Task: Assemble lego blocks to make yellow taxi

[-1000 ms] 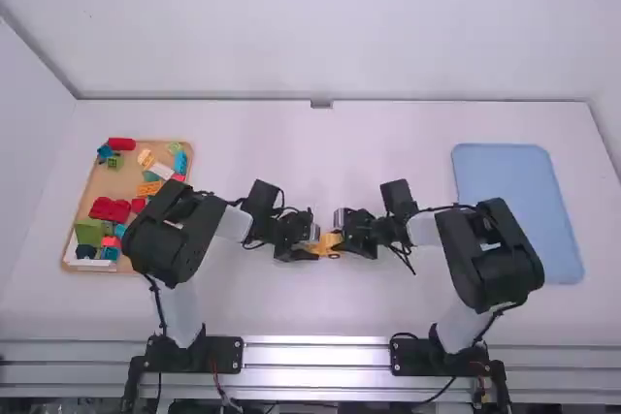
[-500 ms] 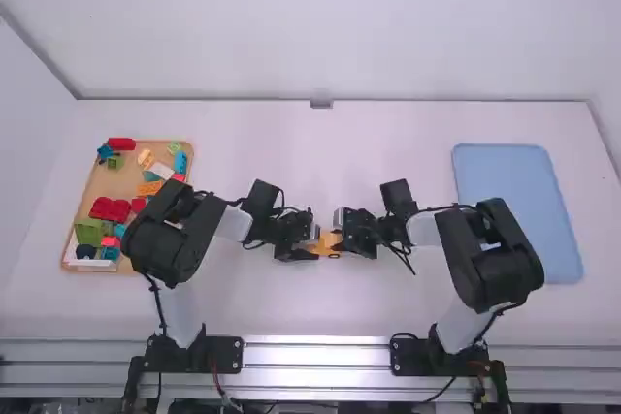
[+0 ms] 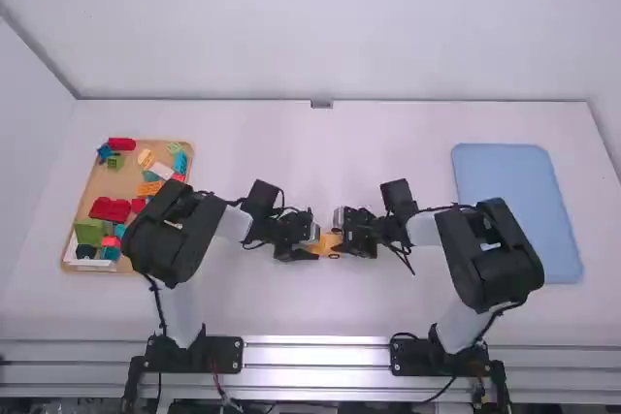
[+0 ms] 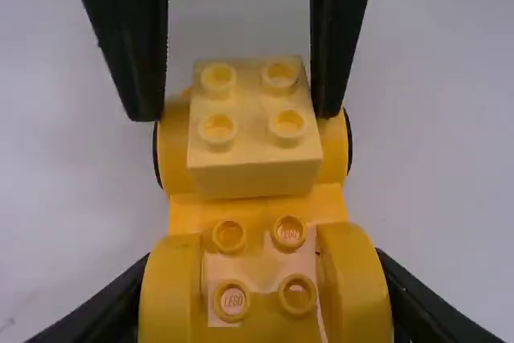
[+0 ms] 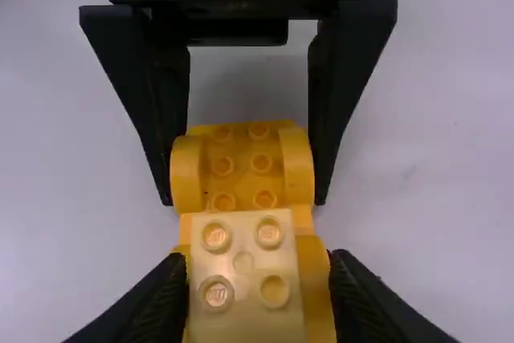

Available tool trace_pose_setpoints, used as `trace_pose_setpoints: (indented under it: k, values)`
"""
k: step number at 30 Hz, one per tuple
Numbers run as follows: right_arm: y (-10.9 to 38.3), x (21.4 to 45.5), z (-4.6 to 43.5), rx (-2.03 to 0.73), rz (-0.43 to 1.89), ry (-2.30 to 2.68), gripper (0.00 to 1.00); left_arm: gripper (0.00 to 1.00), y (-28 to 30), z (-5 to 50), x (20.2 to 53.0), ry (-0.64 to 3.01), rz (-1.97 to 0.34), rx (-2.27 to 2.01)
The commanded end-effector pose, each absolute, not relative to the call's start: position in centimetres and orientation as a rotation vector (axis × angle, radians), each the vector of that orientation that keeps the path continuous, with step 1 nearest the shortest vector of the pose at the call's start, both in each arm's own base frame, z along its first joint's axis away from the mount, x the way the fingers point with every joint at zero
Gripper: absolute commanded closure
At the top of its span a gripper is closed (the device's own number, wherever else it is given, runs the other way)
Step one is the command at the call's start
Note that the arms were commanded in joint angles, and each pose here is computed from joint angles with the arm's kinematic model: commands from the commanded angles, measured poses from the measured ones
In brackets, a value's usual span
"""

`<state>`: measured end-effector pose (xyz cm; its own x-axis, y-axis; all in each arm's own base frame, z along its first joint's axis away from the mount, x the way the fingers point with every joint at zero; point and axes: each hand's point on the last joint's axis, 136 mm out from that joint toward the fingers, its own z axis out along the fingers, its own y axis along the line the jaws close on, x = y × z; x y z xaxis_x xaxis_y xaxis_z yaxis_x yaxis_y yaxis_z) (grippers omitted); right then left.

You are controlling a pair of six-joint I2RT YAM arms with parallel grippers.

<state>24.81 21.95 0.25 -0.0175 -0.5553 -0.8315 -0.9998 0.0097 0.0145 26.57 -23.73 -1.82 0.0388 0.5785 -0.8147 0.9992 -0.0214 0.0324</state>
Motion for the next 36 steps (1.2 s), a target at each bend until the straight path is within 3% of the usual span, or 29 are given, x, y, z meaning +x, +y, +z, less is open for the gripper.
trace_pose_setpoints:
  k: [1, 6, 8, 10, 12, 13, 36]
  values:
    - [22.2, 25.2, 1.0, -1.597, 0.915, 1.62, 0.51, 0.56, -23.5, -2.5, 26.3, 1.649, -0.836, 1.677]
    - [22.1, 25.0, 4.0, -1.583, 0.972, 1.469, 0.51, 0.56, -23.5, -2.5, 26.3, 1.649, -0.835, 1.677]
    - [22.0, 24.8, 4.7, -1.59, 0.975, 1.402, 0.55, 0.56, -23.5, -2.5, 26.3, 1.649, -0.835, 1.677]
    - [22.0, 24.9, 5.0, -1.584, 0.979, 1.383, 0.67, 0.56, -23.5, -2.5, 26.3, 1.649, -0.835, 1.677]
    - [22.0, 24.9, 4.9, -1.583, 0.98, 1.388, 0.93, 0.56, -23.6, -2.5, 26.3, 1.648, -0.835, 1.677]
    - [22.0, 24.9, 4.8, -1.583, 0.981, 1.402, 1.0, 0.56, -23.6, -2.5, 26.3, 1.647, -0.834, 1.677]
    - [22.1, 23.7, -1.9, -1.673, 0.845, 1.85, 1.0, 0.57, -23.5, -2.5, 26.3, 1.649, -0.835, 1.677]
